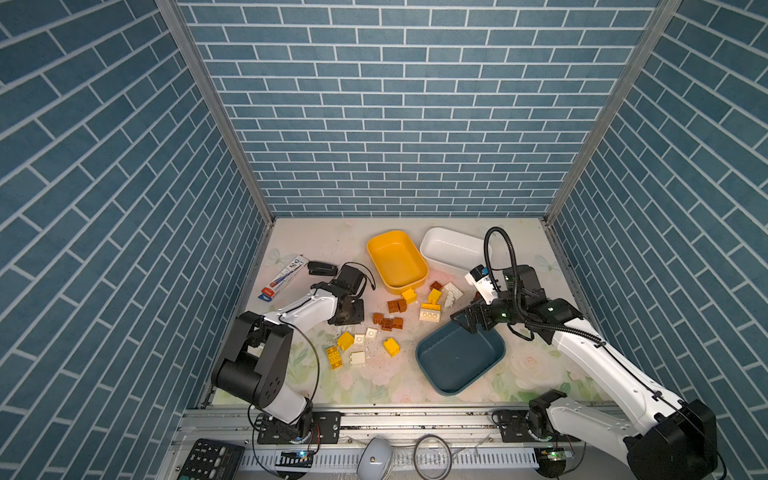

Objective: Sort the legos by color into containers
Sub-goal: 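Grasp the white brick with the left gripper and drop it into the yellow tub, then move the left gripper back to the bricks and grasp a yellow brick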

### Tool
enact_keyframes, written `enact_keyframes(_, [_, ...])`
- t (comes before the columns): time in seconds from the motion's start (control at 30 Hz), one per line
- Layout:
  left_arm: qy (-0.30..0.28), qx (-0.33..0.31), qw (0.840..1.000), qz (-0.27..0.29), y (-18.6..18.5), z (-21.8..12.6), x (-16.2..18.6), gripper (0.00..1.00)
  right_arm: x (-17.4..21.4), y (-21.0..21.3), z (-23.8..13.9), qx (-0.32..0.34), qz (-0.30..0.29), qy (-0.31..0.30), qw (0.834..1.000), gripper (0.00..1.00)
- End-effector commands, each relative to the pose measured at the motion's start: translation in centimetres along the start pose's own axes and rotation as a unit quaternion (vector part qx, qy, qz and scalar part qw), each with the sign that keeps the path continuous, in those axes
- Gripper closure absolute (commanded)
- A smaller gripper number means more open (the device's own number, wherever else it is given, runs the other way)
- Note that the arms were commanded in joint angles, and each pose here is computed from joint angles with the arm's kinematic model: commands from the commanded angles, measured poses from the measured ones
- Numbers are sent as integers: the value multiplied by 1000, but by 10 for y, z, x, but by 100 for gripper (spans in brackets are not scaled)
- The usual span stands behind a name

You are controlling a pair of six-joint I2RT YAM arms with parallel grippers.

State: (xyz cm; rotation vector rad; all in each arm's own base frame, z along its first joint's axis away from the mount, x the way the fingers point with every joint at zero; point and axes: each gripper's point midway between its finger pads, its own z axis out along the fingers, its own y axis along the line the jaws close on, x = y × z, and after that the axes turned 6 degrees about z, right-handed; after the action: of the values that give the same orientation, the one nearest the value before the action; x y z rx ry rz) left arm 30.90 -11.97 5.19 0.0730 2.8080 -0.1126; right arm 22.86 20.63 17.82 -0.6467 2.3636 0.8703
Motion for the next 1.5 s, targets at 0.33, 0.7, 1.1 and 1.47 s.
enact_keyframes(0.33, [-119,84,988,57,-68,-56,-143,73,-76,24,0,-71,-6,-91,993,2])
enact_keyframes(0.7, [-150,69,983,75,-96,-4,-214,73,-91,10,-7,-63,10,-98,993,2])
enact_keyframes(1.1, [-136,20,986,89,-87,7,-222,34,-74,-2,-5,-51,31,-72,996,2])
enact_keyframes(1.47, [-53,53,981,179,-70,-57,-125,22,-76,2,10,-92,38,-56,994,1])
